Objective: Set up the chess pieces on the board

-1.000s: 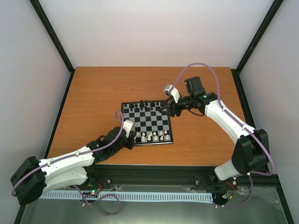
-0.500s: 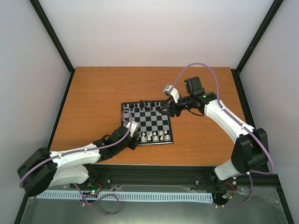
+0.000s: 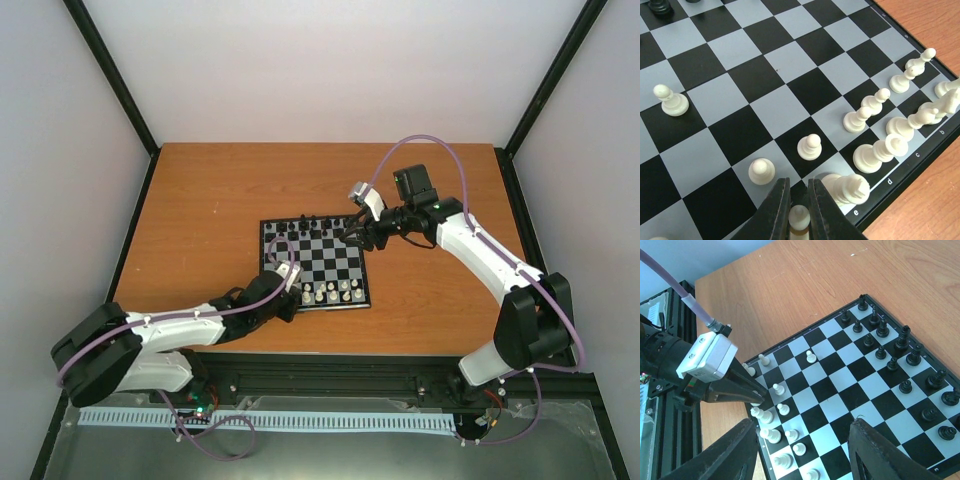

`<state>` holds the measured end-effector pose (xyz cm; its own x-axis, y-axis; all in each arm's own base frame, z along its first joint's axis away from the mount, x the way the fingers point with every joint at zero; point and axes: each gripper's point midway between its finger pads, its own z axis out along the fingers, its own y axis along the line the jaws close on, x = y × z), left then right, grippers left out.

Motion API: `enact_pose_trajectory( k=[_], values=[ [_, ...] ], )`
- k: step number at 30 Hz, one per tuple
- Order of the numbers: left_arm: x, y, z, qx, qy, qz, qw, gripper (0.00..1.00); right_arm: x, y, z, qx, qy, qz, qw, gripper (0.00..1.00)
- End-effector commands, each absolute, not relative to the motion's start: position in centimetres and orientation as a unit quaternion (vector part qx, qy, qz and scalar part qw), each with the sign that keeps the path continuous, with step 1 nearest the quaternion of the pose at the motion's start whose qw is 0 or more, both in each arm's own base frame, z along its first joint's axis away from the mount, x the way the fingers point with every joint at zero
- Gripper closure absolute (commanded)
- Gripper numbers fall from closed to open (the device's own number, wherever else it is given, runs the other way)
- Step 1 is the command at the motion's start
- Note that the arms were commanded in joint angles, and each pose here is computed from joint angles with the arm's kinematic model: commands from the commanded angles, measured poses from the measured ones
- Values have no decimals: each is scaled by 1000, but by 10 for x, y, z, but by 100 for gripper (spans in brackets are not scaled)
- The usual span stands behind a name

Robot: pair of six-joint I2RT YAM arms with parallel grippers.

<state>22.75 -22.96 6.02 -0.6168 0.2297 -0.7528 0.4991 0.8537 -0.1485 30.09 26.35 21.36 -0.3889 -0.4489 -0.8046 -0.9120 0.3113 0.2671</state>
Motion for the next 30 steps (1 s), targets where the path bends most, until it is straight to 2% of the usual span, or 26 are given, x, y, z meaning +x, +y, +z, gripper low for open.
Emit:
enact_pose_trajectory(
  k=[1,8,14,22,26,30],
  values=[
    [235,-246,75,217,869,-188,404,90,302,263,211,-459,741,376,314,50],
    [237,-246,73,215,870,-181,405,89,302,263,210,-460,741,376,312,50],
    [237,-244,73,213,872,-180,403,82,301,264,208,-460,742,378,309,50],
    [235,-244,75,211,872,-183,402,79,300,263,208,-459,742,379,307,50],
    [234,-245,97,206,866,-196,410,75,300,263,210,-461,741,378,310,50],
    [241,-232,142,162,864,-189,437,71,299,263,212,-462,739,379,312,50]
  ],
)
